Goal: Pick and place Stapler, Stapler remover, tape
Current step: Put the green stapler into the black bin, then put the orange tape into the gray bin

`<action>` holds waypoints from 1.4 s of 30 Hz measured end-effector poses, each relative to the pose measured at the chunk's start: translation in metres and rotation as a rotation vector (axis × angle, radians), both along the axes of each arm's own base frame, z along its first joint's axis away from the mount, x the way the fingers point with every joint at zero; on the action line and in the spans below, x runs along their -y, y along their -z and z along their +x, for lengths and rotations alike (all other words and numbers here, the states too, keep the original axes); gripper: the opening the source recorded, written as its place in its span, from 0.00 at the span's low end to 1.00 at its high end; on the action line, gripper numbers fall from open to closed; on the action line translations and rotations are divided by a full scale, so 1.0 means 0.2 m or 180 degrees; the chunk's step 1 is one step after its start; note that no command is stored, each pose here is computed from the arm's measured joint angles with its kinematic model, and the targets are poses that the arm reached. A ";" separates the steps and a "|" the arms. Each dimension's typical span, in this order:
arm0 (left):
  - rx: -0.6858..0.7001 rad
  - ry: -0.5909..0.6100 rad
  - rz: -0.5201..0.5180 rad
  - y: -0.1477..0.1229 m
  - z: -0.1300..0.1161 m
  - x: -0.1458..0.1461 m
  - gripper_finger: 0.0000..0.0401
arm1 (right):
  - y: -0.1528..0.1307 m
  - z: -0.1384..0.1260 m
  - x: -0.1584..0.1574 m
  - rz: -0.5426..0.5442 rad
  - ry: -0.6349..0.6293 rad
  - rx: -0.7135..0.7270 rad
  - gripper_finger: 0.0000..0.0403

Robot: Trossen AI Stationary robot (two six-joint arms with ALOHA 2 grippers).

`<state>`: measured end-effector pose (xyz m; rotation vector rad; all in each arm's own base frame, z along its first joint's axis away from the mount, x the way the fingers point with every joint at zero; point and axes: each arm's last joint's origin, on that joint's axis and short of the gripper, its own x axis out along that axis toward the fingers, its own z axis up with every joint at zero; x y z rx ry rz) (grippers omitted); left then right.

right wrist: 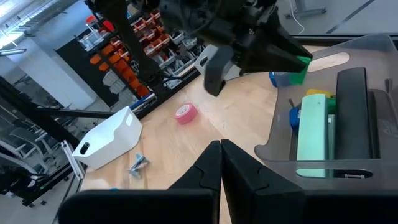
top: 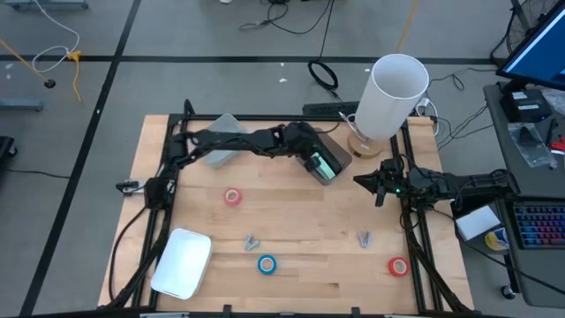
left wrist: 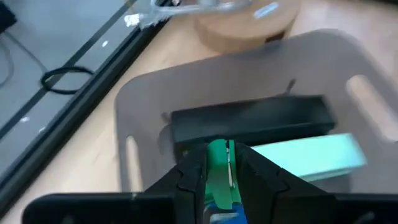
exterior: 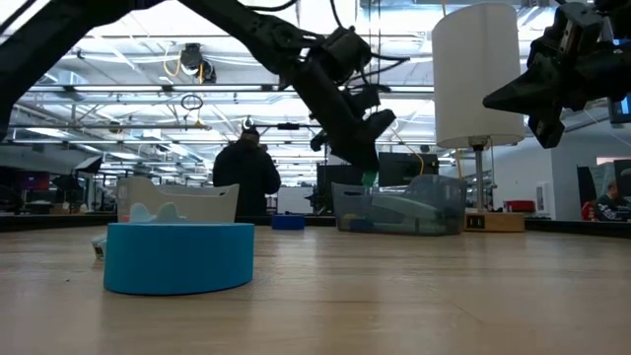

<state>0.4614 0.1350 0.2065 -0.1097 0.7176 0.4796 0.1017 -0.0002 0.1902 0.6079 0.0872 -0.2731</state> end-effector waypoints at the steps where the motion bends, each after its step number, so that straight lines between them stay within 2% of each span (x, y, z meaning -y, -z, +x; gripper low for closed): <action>1: -0.0029 -0.0009 0.0012 0.00 0.01 -0.01 0.19 | 0.00 0.00 0.00 -0.0001 0.0001 0.0000 0.01; 10: -0.0394 0.0011 -0.0109 0.13 0.01 -0.01 0.19 | 0.00 0.00 0.00 -0.0007 0.0000 -0.0007 0.01; 20: -0.0322 0.0074 -0.0132 0.13 0.02 -0.01 0.20 | 0.00 0.00 0.00 0.0000 0.0000 -0.0011 0.01; 23: -0.0300 0.0101 -0.0181 0.13 0.02 -0.01 0.26 | 0.00 0.00 0.00 0.0000 0.0000 -0.0011 0.01; 34: -0.0291 0.0095 -0.0145 0.12 0.02 -0.01 0.55 | 0.00 0.00 0.00 0.0002 -0.0001 -0.0010 0.01; 39: -0.0246 0.0094 -0.0056 0.04 -0.01 -0.02 0.61 | 0.00 0.00 0.00 0.0003 -0.0002 -0.0010 0.01; 42: -0.0130 0.0072 0.0008 -0.07 -0.03 -0.01 0.61 | 0.00 0.00 0.00 0.0003 -0.0003 -0.0010 0.01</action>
